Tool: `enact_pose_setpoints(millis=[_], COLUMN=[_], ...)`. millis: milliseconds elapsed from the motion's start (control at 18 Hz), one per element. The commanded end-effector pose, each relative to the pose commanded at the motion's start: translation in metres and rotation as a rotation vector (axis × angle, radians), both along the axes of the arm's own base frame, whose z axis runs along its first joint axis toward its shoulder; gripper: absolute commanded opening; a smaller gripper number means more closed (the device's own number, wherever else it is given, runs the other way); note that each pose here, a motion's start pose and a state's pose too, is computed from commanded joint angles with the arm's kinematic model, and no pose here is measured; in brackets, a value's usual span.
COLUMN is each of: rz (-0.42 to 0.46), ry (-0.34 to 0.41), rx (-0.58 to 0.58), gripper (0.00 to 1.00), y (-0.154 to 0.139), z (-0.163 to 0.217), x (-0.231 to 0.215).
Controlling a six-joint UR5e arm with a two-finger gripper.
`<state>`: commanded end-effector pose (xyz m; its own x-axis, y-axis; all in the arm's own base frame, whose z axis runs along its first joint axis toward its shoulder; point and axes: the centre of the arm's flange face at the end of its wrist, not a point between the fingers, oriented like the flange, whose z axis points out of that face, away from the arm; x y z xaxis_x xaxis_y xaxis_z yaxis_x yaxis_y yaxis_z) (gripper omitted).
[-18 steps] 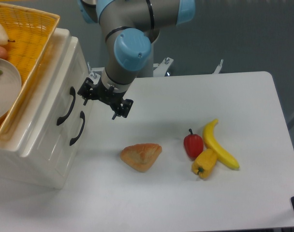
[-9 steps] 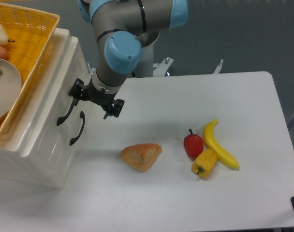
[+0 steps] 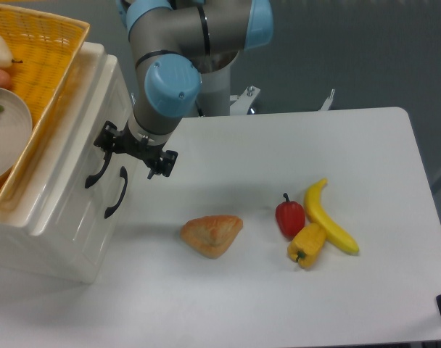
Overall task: Slide the top white drawer open
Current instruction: 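Close the gripper around the upper drawer's black handle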
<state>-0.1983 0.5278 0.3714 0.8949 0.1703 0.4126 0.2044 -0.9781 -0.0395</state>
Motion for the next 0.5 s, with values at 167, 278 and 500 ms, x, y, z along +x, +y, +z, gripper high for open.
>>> enact_pose_setpoints(millis=[167, 278, 500], rz=[0.0, 0.0, 0.001], ry=[0.0, -0.001, -0.001], rx=[0.0, -0.001, 0.006], gripper=[1.0, 1.0, 1.0], y=[0.0, -0.0001, -0.0012], z=[0.0, -0.0001, 0.004], x=[0.0, 0.0001, 0.0015])
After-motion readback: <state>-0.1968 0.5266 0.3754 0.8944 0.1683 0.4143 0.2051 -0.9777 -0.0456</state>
